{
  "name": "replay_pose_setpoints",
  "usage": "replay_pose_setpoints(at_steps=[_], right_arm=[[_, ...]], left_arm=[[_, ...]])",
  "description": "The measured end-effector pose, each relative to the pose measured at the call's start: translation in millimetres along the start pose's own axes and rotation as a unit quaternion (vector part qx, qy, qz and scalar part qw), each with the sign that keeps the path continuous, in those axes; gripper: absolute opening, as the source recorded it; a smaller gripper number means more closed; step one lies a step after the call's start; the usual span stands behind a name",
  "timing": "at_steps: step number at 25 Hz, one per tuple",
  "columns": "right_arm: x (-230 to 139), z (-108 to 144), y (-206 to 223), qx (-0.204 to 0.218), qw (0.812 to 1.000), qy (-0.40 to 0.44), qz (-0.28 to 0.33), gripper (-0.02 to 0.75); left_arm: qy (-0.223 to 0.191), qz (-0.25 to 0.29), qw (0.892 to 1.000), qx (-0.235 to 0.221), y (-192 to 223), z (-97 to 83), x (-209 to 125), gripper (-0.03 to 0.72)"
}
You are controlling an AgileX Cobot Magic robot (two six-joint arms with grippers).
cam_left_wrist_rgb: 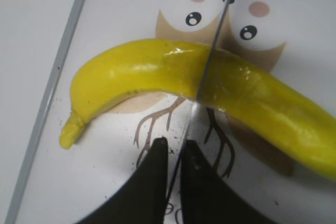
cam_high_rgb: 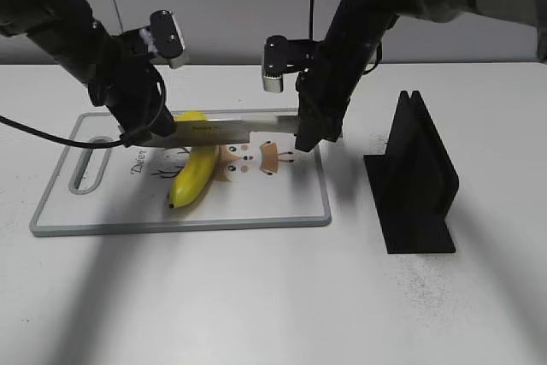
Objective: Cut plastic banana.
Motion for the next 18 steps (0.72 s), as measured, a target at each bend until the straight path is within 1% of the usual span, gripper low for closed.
replay_pose_setpoints(at_steps=[5,9,11,13,18], right_arm=[[0.9,1.3,-3.3,0.007,1.000,0.004,0.002,0.164],[8.2,0.9,-15.9,-0.006,1.000,-0.002,0.000,0.164],[12.9,3.5,-25.3,-0.009,1.000,-0.004,-0.002,0.164],[18.2,4.9,-41.4,-0.019,1.000,-0.008,-0.008,0.164],[29.8,6.9,-91.0,-0.062,0.998,-0.026,-0.021,0.164]], left_arm=[[0.005,-0.004,1.000,0.007,-6.7,1.3,4.1,0.022],[0.010,-0.006,1.000,0.016,-16.3,1.0,6.6,0.022],[0.010,-0.006,1.000,0.014,-22.1,-1.9,7.5,0.022],[0.014,-0.012,1.000,0.019,-35.2,-3.1,12.7,0.022],[0.032,-0.038,0.997,0.058,-80.2,-0.1,33.2,0.022]])
Point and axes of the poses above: a point on each arm's last joint axis where the gripper is mounted, y pointing out along that axis toward the gripper, z along the wrist's bending axis when the last joint is at zero, x = y × z, the point moved 8 cm from there along y, pointing out along that axis toward the gripper, and after that the axes turned 2 degrees about y, right-handed, at the moved point
